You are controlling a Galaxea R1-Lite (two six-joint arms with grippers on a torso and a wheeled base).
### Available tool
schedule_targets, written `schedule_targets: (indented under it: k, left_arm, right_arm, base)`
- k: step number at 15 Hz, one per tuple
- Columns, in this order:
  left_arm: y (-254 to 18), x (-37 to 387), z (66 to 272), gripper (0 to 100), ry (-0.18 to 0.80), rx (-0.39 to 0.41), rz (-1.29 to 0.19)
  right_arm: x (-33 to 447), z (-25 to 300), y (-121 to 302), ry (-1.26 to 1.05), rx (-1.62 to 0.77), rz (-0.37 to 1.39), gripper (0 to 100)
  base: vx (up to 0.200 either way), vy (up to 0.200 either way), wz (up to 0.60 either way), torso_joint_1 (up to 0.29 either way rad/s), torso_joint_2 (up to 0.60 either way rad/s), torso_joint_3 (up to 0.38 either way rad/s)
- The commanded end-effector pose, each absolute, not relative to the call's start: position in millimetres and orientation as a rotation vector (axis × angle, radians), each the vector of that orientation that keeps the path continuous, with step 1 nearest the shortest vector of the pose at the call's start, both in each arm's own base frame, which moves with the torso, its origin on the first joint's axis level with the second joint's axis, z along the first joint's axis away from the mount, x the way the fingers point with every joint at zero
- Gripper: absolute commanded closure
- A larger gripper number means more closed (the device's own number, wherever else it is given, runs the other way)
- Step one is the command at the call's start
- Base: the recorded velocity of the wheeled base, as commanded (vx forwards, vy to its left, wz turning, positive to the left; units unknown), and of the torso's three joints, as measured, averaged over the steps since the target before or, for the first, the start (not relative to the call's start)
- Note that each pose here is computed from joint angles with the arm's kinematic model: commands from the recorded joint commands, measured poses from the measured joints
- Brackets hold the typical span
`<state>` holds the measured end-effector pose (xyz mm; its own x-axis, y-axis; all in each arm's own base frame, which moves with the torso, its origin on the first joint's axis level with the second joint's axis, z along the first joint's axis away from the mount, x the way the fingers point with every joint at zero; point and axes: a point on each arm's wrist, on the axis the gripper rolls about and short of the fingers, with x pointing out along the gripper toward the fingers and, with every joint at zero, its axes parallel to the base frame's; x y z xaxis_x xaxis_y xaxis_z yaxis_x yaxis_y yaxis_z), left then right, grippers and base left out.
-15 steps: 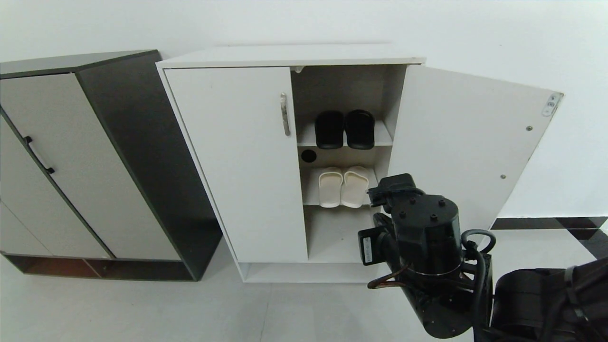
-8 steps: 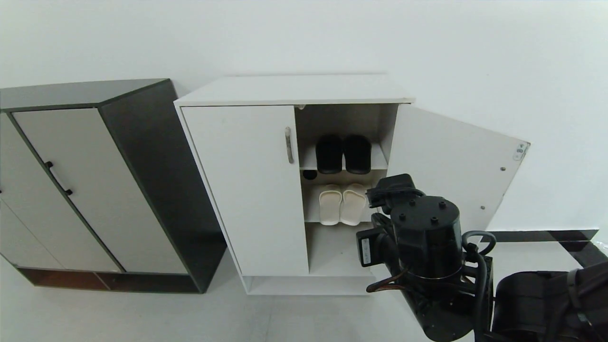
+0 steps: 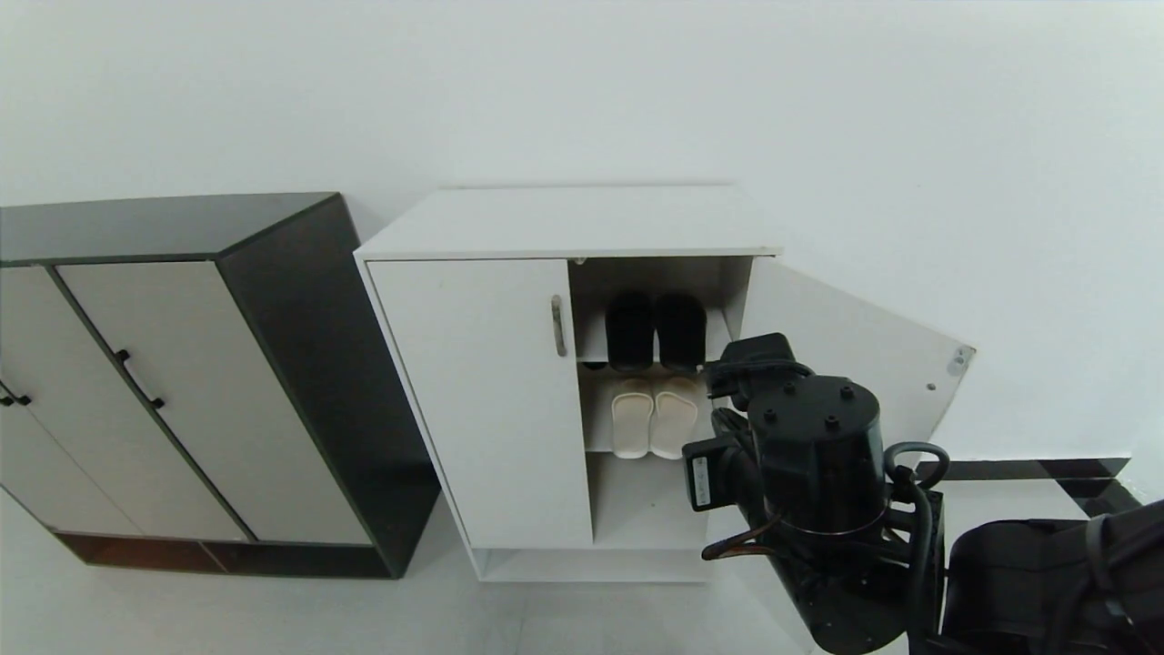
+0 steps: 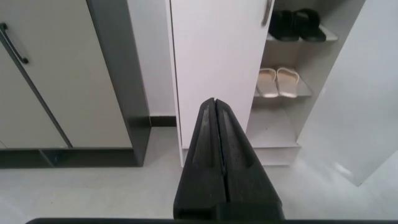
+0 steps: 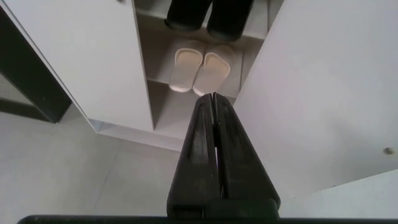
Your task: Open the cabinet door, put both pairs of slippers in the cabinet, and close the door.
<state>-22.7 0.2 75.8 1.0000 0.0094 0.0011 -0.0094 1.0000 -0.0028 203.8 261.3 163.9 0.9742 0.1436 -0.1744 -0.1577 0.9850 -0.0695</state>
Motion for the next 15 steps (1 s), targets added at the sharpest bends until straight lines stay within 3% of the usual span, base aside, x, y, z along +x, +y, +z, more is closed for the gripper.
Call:
schedule_targets:
  k: [1, 10, 15]
  left_arm:
    - [0.2, -22.7, 75.8, 100, -0.002, -0.003, 0.009]
    - [0.2, -22.7, 75.8, 100, -0.002, -0.003, 0.009]
    - [0.2, -22.7, 75.8, 100, -0.002, -0.003, 0.009]
  right_arm:
    - [203.9, 163.3, 261.7, 0.171, -0.085, 0.152, 100]
    - [203.7, 162.5, 261.4, 0.173, -0.087, 0.152, 100]
    - [203.5, 161.7, 261.1, 0.175, -0.089, 0.152, 100]
  base:
    - [0.0, 0.0, 0.0, 0.198, -0.51, -0.315]
    - [0.0, 0.0, 0.0, 0.218, -0.53, -0.311]
    - [0.0, 0.0, 0.0, 0.056, -0.12, -0.069]
